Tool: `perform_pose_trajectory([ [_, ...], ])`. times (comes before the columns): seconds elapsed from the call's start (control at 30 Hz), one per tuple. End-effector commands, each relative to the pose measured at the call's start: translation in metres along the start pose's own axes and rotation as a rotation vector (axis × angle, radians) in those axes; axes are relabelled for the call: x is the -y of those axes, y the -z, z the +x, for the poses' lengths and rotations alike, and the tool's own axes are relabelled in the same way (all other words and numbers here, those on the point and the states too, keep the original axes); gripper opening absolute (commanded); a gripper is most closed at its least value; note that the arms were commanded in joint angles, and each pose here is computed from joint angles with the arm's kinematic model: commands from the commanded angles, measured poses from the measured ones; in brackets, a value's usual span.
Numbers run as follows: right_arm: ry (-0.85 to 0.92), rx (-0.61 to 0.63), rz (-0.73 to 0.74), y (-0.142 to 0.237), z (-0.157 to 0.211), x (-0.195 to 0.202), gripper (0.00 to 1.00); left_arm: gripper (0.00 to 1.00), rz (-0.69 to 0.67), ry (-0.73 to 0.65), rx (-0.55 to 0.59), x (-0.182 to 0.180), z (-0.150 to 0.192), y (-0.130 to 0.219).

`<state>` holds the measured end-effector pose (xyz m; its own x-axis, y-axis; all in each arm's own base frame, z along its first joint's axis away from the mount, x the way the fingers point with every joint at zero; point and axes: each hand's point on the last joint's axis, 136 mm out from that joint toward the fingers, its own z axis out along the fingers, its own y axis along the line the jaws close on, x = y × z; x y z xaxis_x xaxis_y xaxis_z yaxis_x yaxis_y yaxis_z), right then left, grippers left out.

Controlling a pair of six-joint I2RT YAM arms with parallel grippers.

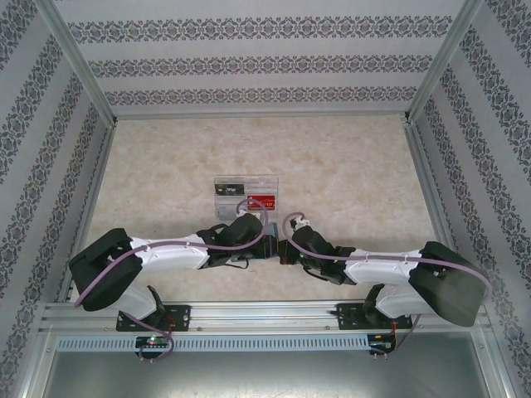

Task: Take the credit cards out of the card holder

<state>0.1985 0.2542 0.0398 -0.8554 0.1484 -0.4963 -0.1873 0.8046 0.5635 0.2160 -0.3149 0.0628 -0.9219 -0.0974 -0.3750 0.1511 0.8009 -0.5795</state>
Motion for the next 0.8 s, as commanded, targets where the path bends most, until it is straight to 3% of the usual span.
perform_pose_trajectory([
  [0.0, -0.009, -0.008, -0.006, 0.003, 0.002, 0.005, 0.11, 0.43, 0.042, -0.04, 0.021, 0.019, -0.005, 0.001],
  [0.07, -0.003, -0.005, -0.004, 0.006, 0.0, 0.006, 0.29, 0.42, -0.003, -0.043, 0.039, 0.01, -0.008, 0.007],
  [0.1, -0.001, 0.001, -0.002, 0.007, -0.002, 0.006, 0.33, 0.42, -0.024, -0.045, 0.049, 0.006, -0.009, 0.01],
  [0.27, 0.027, 0.042, 0.008, 0.022, -0.016, 0.006, 0.38, 0.43, -0.152, -0.063, 0.098, -0.02, -0.018, 0.034],
  [0.43, 0.076, 0.08, -0.004, 0.04, -0.036, -0.005, 0.39, 0.33, -0.299, -0.055, 0.138, -0.057, -0.024, 0.057],
  [0.77, 0.12, -0.029, -0.146, 0.026, -0.038, -0.057, 0.3, 0.09, -0.268, 0.003, 0.114, -0.086, -0.017, 0.053],
])
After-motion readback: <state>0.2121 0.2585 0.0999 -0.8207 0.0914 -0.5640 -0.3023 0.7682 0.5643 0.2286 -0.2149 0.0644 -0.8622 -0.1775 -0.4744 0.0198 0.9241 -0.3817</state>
